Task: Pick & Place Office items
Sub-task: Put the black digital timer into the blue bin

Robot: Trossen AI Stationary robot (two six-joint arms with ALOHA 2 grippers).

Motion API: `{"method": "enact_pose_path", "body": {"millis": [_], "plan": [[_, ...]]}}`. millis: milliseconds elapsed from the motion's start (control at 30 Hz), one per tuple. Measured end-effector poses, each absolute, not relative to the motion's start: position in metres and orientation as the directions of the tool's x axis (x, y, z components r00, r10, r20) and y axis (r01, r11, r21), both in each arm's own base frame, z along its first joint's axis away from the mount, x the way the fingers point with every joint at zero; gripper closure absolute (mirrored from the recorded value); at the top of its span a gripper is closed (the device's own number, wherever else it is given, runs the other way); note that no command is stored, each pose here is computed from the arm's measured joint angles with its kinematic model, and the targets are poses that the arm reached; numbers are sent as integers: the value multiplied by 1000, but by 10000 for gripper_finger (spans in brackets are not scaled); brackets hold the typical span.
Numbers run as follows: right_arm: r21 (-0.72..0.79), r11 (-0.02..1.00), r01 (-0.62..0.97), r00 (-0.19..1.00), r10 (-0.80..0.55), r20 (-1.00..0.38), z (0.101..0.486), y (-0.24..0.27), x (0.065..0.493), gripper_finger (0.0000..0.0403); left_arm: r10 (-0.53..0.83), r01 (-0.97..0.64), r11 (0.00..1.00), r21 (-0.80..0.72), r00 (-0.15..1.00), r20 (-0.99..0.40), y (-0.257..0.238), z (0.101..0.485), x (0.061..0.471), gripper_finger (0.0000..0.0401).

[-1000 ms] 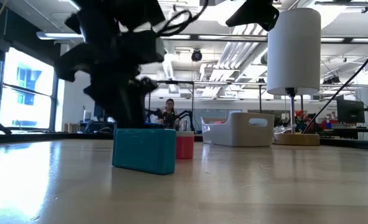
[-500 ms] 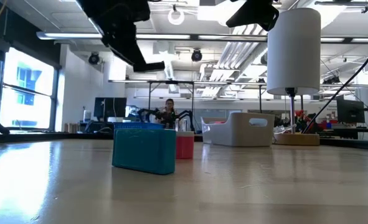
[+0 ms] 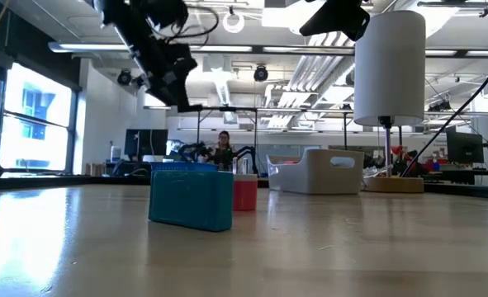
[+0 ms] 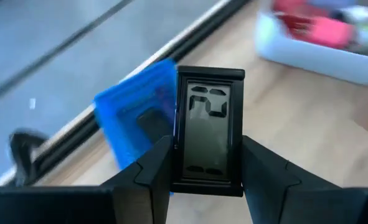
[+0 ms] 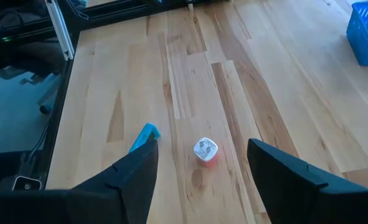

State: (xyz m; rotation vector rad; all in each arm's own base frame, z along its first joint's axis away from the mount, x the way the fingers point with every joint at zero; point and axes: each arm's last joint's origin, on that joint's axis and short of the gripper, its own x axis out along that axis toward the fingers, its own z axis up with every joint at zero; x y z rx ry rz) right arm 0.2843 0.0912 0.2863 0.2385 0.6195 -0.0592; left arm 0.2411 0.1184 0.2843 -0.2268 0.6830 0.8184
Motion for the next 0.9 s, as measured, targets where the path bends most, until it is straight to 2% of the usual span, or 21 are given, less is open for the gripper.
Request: {"method": "enact_pose_path", "body": {"millis": [67,233,400,767,900], "plan": [[203,971,126,813,16,-582,286,91,284,168,606,-782,623,31,456,-652,135,281,235,259],[201,971,128,812,14,-584,286,91,284,168,556,-806,588,-68,464,-689,167,268,231,259],[200,971,130,812,12,-584,286,91,284,168,545,-837,540,-82,423,-724,190,244,237,259],[196,972,129,808,12,-589,285,91,284,168,474,-837,540,-86,387,-791,211,195,255,259],[196,972,129,808,11,-590,285,91,284,168,458,-832,550,-69,370,-808,213,183,259,226]]}}
